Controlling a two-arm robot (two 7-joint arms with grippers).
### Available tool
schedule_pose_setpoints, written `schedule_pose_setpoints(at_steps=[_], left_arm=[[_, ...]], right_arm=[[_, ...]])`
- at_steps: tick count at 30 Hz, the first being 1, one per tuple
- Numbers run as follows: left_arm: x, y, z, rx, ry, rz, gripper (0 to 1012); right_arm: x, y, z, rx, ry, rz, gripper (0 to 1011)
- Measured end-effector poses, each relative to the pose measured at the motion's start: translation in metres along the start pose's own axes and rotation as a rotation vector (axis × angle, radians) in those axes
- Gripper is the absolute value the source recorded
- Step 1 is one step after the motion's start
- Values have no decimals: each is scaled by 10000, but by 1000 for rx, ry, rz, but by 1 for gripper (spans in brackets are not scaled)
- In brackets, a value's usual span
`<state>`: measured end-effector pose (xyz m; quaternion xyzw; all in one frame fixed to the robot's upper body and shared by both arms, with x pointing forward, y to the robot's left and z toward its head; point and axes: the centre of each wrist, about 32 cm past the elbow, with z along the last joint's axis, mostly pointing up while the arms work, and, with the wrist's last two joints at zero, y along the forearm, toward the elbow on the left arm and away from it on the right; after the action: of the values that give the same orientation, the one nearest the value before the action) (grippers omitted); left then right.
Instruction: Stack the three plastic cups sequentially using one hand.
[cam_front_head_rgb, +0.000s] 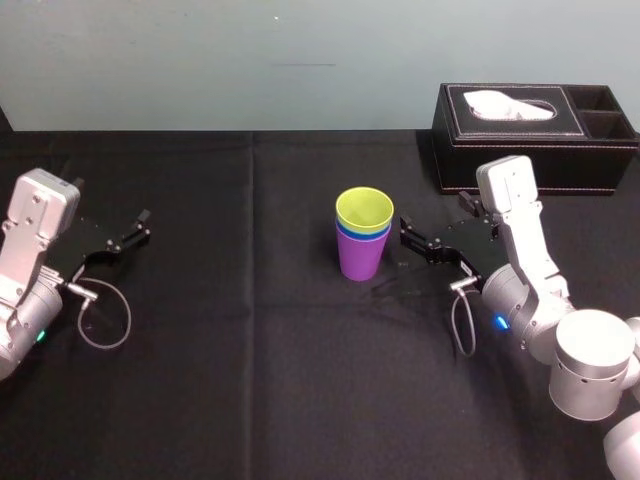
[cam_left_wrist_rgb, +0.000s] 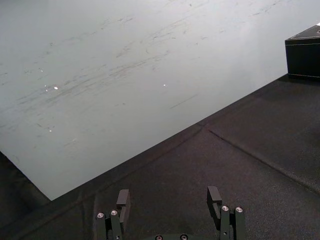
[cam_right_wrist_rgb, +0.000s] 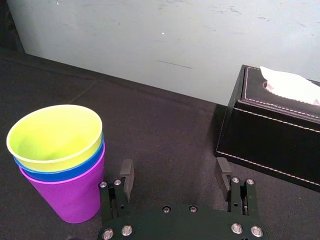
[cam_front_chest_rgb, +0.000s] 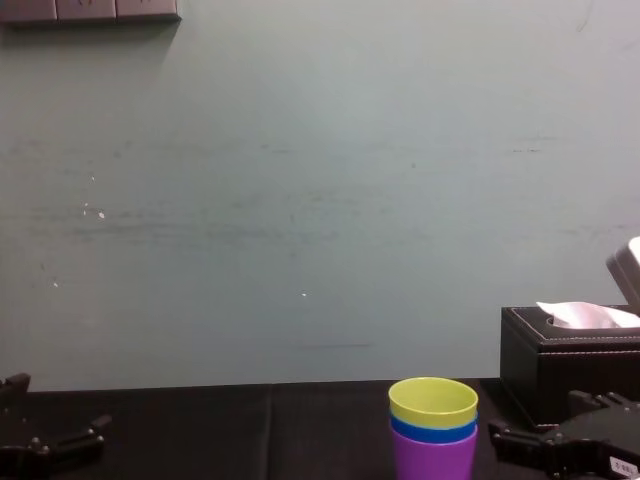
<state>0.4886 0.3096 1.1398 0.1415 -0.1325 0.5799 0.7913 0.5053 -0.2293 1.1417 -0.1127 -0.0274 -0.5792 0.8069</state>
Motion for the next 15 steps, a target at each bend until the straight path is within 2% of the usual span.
schedule_pose_setpoints(at_steps=[15], left_arm=[[0,0,0,0,0,0,1011]], right_arm=[[0,0,0,0,0,0,1003]])
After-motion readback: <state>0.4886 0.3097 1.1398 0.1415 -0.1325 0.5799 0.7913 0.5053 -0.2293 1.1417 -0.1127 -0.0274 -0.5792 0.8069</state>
